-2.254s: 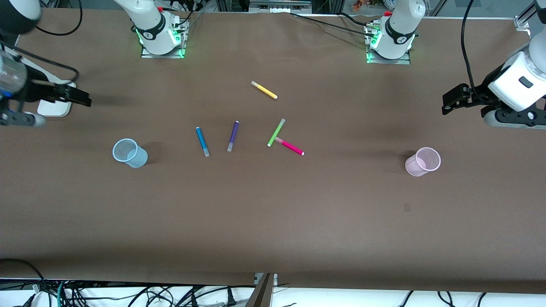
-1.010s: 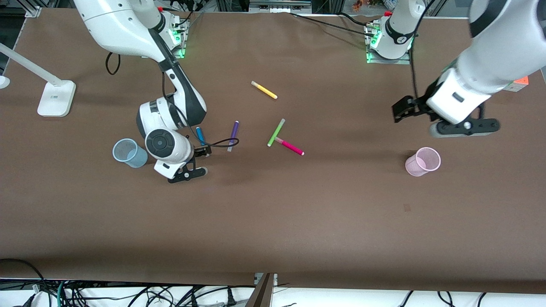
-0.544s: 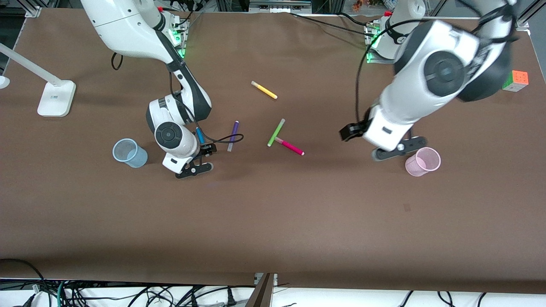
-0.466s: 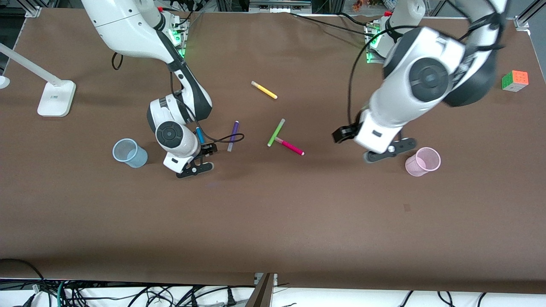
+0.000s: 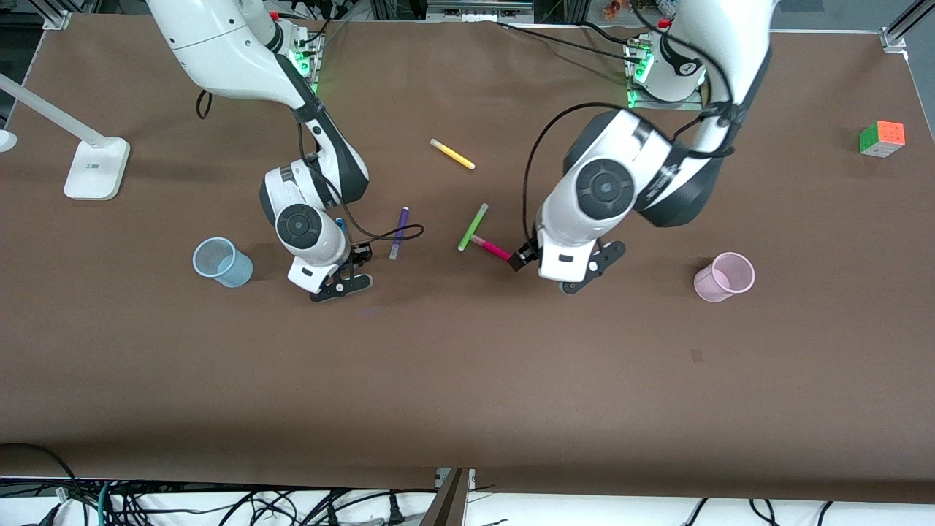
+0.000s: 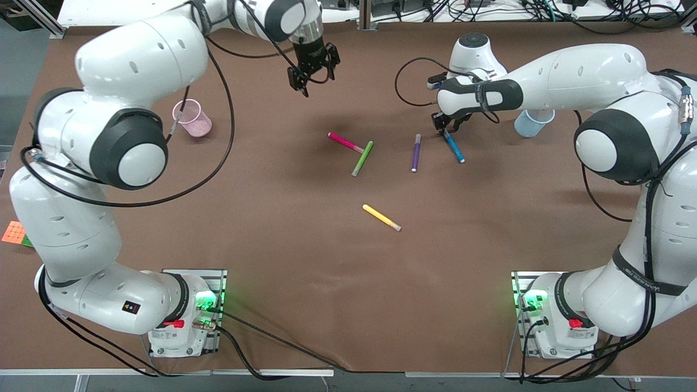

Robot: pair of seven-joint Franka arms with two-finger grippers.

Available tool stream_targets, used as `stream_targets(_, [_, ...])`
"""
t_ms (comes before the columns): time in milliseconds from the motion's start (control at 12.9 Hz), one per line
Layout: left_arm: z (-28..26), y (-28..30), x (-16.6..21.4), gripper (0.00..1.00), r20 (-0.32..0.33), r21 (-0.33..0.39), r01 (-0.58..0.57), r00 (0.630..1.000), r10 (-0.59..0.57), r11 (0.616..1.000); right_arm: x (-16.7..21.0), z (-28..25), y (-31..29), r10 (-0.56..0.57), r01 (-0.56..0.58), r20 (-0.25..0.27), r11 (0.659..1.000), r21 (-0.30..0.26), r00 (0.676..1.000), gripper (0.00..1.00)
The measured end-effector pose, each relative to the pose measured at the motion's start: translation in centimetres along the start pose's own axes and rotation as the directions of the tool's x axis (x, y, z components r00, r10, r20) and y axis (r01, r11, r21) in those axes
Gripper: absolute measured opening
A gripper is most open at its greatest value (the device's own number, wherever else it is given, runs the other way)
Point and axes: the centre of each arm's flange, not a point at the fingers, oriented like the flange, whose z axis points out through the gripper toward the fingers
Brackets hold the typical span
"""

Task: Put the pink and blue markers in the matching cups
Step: 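Grasp the blue marker with the right gripper while the left gripper reaches the pink marker, then lift the blue marker toward the blue cup while the left gripper grasps the pink marker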

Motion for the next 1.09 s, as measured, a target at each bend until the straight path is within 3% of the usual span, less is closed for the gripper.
stream_targets(233, [3.0,1.0,-1.8,1.0,-0.021,0.025,0.083,0.996,-0.082,0.996,0.1,-0.4,0.0,0.0,0.0,-0.007,1.0,0.001,1.0,0.16])
stream_targets(466, [2.9,1.0,-1.4,1.0,-0.032,0.021,0.167,0.986,-0.166,0.986,0.9,-3.6,0.7,-0.05,0.05,-0.033,0.999,-0.002,0.998,0.16])
stream_targets(777, [4.4,1.5,-2.0,1.0,-0.04,0.0,0.327,0.944,-0.326,0.945,2.5,-12.7,5.7,-0.195,0.195,0.011,0.981,0.008,0.981,0.16])
stream_targets(933, [6.7,1.4,-2.4,1.0,-0.096,0.003,0.33,0.94,-0.328,0.944,2.5,-16.1,9.4,-0.29,0.288,0.01,0.955,0.076,0.957,0.16])
stream_targets(1088, [9.6,1.1,-3.8,1.0,-0.14,0.017,0.297,0.946,-0.291,0.955,1.9,-17.9,13.2,-0.417,0.416,-0.031,0.895,0.162,0.908,0.16])
